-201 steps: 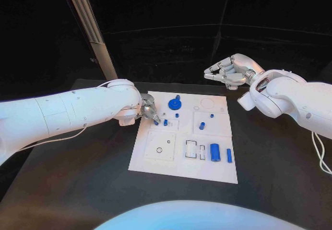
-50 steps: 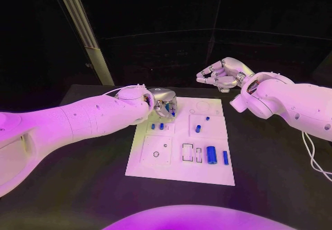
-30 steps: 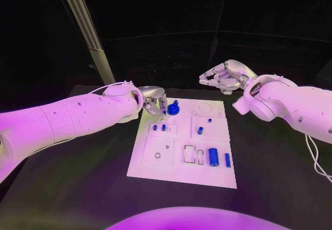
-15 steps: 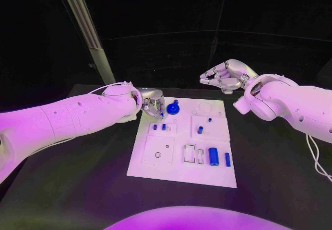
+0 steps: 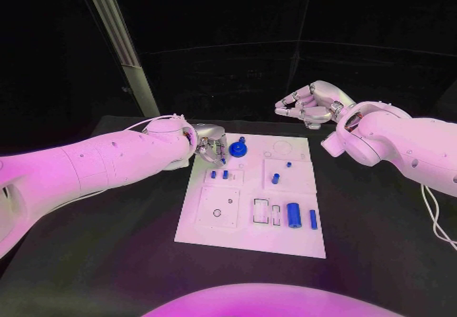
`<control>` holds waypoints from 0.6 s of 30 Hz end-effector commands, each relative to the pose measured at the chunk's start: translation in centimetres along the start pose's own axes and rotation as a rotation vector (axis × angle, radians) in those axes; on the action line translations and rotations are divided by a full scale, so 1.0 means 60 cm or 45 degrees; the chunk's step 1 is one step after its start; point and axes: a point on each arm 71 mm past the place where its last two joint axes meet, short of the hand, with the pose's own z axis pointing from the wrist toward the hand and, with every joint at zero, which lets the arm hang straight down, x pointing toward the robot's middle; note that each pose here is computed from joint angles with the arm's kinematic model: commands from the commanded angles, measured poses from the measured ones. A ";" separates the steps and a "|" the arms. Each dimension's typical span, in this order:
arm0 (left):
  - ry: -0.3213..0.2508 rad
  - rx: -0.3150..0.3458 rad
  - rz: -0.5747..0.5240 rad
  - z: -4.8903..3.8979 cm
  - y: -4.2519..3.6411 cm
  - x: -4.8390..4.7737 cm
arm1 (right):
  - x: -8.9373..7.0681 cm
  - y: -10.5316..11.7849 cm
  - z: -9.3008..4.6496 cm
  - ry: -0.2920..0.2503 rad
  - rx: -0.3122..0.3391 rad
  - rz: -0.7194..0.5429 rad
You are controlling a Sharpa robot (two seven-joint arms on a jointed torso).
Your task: Assemble the parts on the task board
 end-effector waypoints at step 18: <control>0.046 -0.020 -0.002 0.006 -0.001 0.005 | 0.000 0.003 0.000 0.007 -0.013 0.000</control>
